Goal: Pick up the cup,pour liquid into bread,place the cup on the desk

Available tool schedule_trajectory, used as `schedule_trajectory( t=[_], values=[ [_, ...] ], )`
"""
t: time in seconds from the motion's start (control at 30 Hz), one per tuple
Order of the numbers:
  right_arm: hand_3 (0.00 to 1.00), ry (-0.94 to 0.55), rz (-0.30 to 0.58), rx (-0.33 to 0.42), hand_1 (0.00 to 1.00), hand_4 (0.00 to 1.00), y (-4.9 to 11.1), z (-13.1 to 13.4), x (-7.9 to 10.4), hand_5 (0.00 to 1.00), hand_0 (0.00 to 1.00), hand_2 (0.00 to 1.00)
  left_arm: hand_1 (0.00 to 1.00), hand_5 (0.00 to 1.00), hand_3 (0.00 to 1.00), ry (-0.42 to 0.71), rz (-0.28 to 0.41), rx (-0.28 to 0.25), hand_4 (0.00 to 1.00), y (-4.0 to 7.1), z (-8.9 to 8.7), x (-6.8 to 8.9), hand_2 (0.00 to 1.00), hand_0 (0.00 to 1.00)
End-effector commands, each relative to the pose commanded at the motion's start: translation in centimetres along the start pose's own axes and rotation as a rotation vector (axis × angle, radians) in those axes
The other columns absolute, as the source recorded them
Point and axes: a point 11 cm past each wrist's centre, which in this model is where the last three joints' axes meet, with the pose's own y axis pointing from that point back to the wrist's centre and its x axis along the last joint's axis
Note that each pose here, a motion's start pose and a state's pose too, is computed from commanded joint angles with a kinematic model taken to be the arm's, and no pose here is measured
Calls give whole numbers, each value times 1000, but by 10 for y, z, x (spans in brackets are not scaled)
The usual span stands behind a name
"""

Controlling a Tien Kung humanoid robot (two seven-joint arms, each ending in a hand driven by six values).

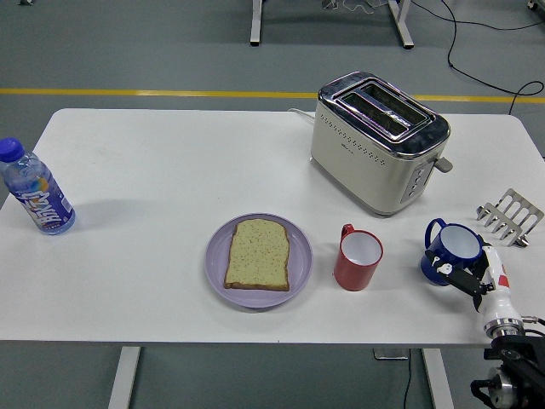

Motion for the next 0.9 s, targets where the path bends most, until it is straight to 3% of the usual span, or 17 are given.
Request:
schedule_trajectory(
  t=[0.07,0.43,0.47,0.9],
  values=[
    [570,0,2,0,478,786,0,0,1,2,535,538,756,998,611,-1,0,1,396,0,0,0,773,690],
    [544,-5,21,9,453,775,0,-4,6,2,505,521,756,998,611,-5,3,4,396,0,-2,1,773,690],
    [518,-6,21,12,415,772,-1,-5,7,2,462,508,756,998,611,-6,3,4,396,0,-2,1,773,690],
    [495,-25,41,81,416,707,-10,-35,20,2,505,506,756,998,611,-6,3,5,396,0,-3,1,773,690]
  ],
)
